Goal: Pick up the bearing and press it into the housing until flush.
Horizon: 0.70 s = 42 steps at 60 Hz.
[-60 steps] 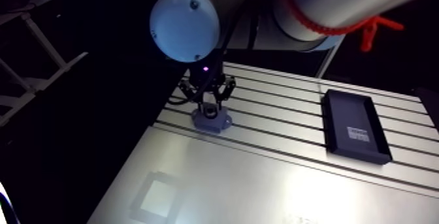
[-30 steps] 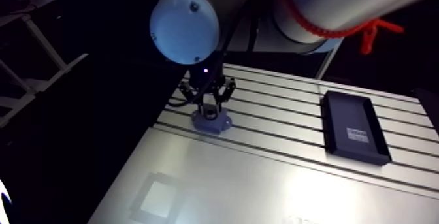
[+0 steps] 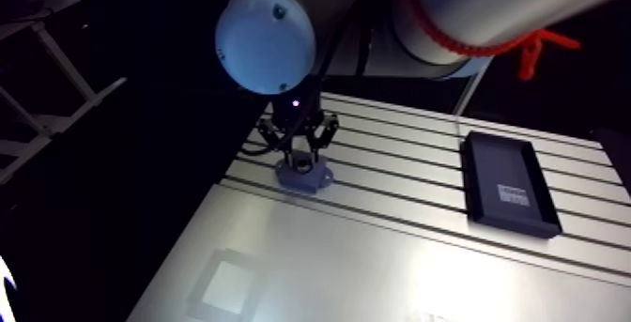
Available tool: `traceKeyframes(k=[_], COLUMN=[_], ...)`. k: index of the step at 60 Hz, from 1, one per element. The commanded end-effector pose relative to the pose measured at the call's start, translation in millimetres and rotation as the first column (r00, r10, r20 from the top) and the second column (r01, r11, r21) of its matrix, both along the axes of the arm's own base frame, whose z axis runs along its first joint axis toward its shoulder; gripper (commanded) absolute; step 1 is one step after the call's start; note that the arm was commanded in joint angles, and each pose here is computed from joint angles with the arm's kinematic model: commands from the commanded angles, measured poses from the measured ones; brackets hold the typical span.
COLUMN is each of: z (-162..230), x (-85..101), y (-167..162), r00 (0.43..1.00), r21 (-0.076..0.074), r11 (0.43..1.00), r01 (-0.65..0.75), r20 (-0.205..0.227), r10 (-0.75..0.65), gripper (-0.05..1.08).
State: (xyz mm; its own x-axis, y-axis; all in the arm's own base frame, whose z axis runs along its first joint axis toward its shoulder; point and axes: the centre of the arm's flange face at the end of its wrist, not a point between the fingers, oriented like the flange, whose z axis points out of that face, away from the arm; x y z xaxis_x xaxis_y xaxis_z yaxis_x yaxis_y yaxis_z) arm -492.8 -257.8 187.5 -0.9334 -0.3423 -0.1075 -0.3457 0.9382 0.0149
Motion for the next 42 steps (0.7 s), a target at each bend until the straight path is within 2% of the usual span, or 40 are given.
traceKeyframes(k=[1,42], z=[-1.6,-3.0], x=[1.3,1.5], y=[0.8,0.2], r00=[1.0,1.0], r21=[0.002,0.003], r11=[1.0,1.0], r01=[0.002,0.0], r20=[0.004,0.005], r10=[-0.002,0.0], gripper=[0.65,0.65])
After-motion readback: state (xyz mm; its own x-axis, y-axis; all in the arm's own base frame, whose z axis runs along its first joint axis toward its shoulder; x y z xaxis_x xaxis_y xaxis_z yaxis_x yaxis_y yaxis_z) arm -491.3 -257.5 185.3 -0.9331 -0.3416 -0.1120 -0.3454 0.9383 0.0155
